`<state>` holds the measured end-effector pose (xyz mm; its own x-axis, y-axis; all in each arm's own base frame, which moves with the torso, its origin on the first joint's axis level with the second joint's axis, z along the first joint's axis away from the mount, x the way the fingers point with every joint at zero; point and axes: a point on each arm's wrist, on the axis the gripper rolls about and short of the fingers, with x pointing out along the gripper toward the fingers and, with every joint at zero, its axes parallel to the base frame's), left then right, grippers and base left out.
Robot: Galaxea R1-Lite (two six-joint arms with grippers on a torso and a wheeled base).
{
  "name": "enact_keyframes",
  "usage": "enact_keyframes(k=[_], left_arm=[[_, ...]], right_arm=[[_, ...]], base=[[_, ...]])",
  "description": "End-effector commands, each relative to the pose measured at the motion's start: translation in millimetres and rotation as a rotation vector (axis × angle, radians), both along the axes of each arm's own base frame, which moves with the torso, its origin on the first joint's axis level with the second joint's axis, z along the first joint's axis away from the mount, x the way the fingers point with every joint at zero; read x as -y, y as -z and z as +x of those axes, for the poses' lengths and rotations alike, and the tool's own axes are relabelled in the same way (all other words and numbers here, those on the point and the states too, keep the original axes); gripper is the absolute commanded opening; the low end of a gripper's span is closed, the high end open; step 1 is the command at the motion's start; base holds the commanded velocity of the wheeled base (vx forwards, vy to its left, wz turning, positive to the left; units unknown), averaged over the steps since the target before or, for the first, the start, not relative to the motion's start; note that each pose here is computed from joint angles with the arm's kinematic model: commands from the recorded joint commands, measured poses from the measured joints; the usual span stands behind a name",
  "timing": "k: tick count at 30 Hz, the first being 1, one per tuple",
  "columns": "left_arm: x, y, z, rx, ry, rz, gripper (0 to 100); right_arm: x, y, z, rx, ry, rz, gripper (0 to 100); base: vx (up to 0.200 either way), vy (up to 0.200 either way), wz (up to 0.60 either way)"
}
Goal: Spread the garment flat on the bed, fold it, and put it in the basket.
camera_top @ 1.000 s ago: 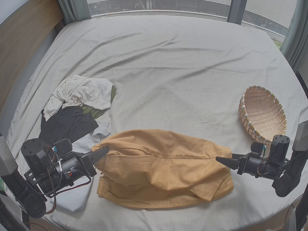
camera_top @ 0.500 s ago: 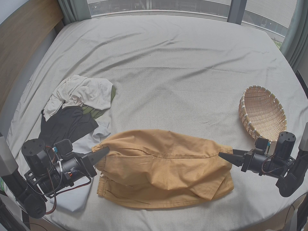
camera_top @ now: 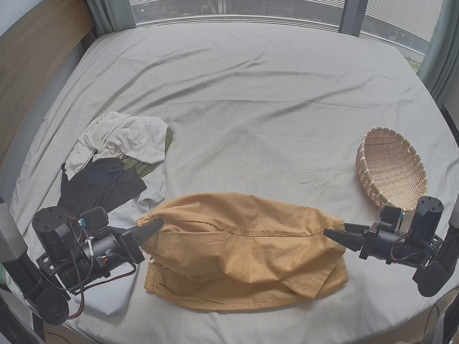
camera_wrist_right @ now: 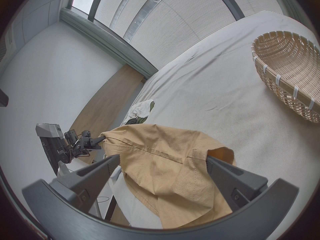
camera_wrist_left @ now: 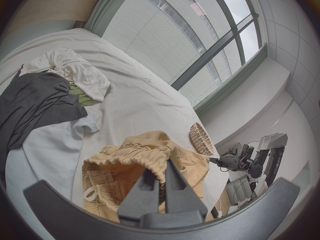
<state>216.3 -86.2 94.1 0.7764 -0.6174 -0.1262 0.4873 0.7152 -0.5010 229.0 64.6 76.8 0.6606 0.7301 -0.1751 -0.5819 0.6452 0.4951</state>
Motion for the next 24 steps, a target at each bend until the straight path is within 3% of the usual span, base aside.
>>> enact_keyframes(k=[1,12,24], left_arm=[[-0.1,-0.4,0.1,0.002,0.0,-0.001,0],[0.4,-0.8,-0.7,0.004,0.003,-0.002,0],[0.2,-1.8,-0.1,0.009,-0.001,-0.005,0]], right_arm=[[1.0,-2.4,-0.8,0.01,0.004,0.002,100],[7.5,26.5,14.0,-0.093,0.038,-0.022,100],[1.0,33.1,31.5,-0.082,0.028,-0.019,100]], base=[[0.0,0.0,0.0],[0.0,0.0,0.0],[0.0,0.0,0.0]])
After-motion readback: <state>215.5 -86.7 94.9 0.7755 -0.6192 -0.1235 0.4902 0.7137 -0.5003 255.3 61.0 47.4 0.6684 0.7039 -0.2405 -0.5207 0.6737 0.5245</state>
